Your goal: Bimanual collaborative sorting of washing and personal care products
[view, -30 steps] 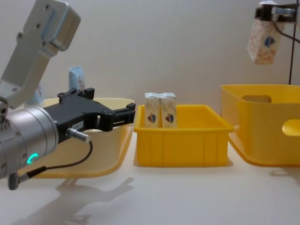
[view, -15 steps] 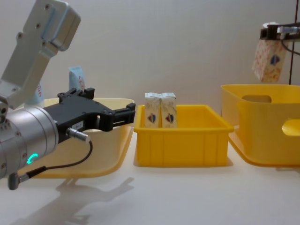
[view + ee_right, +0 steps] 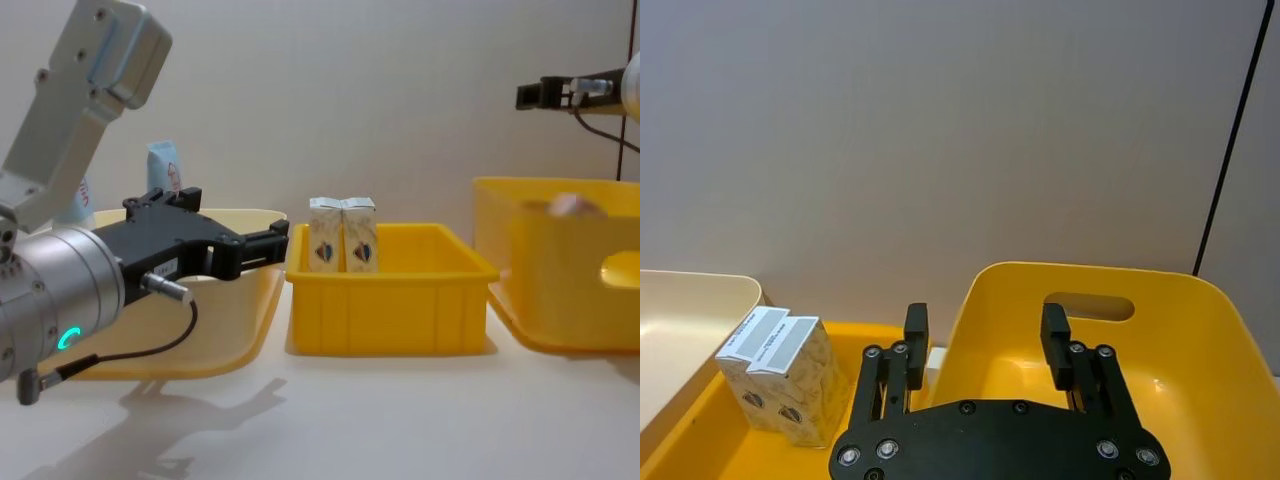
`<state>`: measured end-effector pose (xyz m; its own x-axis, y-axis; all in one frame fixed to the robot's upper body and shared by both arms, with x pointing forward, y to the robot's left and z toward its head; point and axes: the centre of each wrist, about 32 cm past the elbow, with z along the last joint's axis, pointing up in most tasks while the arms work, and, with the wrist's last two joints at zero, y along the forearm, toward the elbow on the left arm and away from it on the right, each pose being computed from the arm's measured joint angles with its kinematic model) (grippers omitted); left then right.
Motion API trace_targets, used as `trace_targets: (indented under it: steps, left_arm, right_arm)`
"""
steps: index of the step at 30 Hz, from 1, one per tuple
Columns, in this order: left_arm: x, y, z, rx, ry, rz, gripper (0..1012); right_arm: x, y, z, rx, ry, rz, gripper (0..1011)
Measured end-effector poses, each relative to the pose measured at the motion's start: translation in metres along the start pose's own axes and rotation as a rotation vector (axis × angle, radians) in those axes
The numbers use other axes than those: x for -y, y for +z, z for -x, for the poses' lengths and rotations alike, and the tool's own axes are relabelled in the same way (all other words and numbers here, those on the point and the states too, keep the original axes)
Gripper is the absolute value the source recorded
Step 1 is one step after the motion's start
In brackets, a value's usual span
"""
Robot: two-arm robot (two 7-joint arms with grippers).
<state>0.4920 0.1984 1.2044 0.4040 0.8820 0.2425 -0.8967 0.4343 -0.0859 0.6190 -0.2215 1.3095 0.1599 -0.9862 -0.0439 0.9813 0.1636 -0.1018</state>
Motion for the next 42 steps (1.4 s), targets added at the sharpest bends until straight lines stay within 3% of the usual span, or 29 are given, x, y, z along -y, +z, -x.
trace_targets:
  steps: [6,13,23,28,31,37,42]
  left_arm:
    - [0.0000,0.0000,0.0000,0.000,0.000,0.000,1000]
    - [0.0000,0.0000,0.0000,0.000,0.000,0.000,1000]
    - [0.0001,0.0005,-0.0002,0.000,0.000,0.000,1000]
    - [0.0012,0.0079,-0.0034,0.013,-0.002,0.001,1000]
    - [0.0026,0.0159,-0.0066,0.030,-0.009,-0.004,1000]
    - [0.0065,0.0400,-0.0153,0.081,-0.037,-0.025,1000]
    - [0.0076,0.0503,-0.0195,0.099,-0.053,-0.042,1000]
  right_arm:
    - [-0.002,-0.001,0.000,-0.005,0.012,0.008,853]
    - [-0.004,-0.002,0.000,-0.009,0.023,0.016,1001]
    - [-0.005,-0.002,0.000,-0.012,0.030,0.021,1001]
    - [-0.005,-0.003,0.000,-0.013,0.031,0.022,1001]
    - [-0.006,-0.003,0.000,-0.013,0.032,0.023,1001]
    - [-0.006,-0.003,0.000,-0.014,0.033,0.023,1001]
    - [-0.006,-0.003,0.000,-0.014,0.033,0.023,1001]
